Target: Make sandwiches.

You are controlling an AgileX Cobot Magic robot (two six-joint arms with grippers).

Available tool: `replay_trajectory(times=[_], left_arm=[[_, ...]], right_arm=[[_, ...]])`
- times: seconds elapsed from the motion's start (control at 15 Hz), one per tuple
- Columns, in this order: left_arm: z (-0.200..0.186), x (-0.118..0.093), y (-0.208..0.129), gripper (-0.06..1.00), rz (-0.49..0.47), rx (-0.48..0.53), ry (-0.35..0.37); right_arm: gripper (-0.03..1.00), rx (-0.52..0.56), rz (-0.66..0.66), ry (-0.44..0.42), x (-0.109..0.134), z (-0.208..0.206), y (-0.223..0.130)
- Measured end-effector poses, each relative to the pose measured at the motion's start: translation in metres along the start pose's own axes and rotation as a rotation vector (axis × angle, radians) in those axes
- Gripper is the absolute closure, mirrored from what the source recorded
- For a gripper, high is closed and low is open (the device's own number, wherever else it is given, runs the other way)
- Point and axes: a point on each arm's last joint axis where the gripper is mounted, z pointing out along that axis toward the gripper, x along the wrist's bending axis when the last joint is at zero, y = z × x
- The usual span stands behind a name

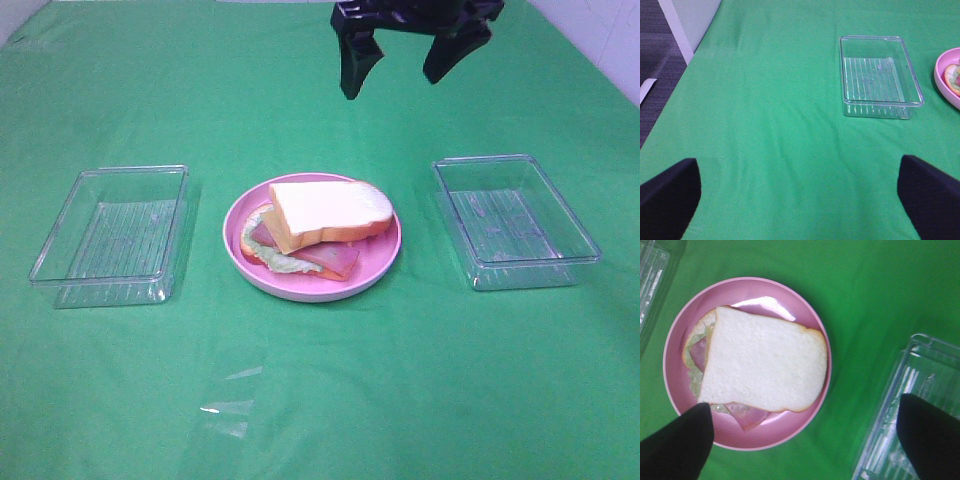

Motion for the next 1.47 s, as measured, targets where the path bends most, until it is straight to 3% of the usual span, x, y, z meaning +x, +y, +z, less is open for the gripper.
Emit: replay_trajectory(times=[0.33,0.53,1.33,1.47], left_arm=[[0.000,0.000,0.000,-0.04,0.000,0.000,0.000],[0.000,0.000,0.000,-0.04,0.000,0.000,0.000],[0.000,0.000,0.000,-0.04,0.000,0.000,0.000],[0.000,0.000,0.000,-0.04,0.000,0.000,0.000]], right_arm=[[0.01,-0.098,-0.011,-0.056,0.000,-0.051,-0.009],[0.01,-0.071,0.012,-0.055,0.002,-0.065,-0.034],[0.01,0.322,0.057,-0.051,-0.003,-0.021,-0.169],[0.01,0.306,0.175,-0.060,-0.029,-0.023,-0.206]])
